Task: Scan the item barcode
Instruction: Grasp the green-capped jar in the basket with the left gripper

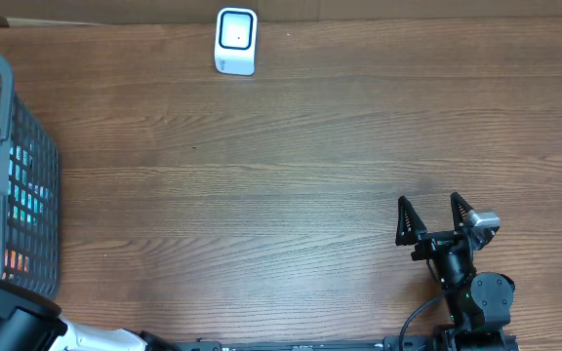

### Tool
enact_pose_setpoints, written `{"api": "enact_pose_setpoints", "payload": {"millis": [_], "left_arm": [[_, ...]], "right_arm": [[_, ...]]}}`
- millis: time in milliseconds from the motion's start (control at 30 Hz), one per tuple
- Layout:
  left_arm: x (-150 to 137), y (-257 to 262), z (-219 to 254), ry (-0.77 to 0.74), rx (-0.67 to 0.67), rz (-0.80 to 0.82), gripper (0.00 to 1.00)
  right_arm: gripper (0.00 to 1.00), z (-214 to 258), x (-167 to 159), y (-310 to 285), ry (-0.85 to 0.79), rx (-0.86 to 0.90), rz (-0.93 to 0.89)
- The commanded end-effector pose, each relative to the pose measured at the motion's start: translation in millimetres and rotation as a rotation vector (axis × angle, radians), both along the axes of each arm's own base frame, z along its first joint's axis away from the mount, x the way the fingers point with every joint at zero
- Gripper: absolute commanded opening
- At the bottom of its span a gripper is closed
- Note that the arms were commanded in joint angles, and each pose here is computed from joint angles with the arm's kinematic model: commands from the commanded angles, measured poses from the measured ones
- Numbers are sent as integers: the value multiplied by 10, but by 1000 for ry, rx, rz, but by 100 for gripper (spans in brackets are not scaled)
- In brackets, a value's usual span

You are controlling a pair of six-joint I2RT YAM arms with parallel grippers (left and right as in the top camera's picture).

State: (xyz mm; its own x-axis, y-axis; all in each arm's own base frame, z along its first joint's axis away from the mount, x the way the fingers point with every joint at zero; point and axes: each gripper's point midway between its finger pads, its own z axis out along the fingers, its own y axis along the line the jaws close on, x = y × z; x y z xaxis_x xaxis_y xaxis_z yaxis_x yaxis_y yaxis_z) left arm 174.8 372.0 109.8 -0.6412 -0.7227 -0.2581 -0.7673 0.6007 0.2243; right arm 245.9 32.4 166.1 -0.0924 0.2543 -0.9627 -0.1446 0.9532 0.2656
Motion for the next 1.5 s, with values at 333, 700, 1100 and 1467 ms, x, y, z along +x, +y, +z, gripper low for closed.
{"api": "enact_pose_setpoints", "payload": {"millis": [333,700,1100,1467], "left_arm": [[-188,248,-44,121,92,21,100],[-588,151,-159,215,19,119,100],[-401,75,-404,22,-83,107,66],[-42,-43,-378,-72,-119,31,40]], "right_arm": [[100,-38,4,3,5,-5,-1],[100,-38,4,3,5,-5,-1],[100,-38,4,3,5,-5,-1],[100,-38,4,3,5,-5,-1]]}}
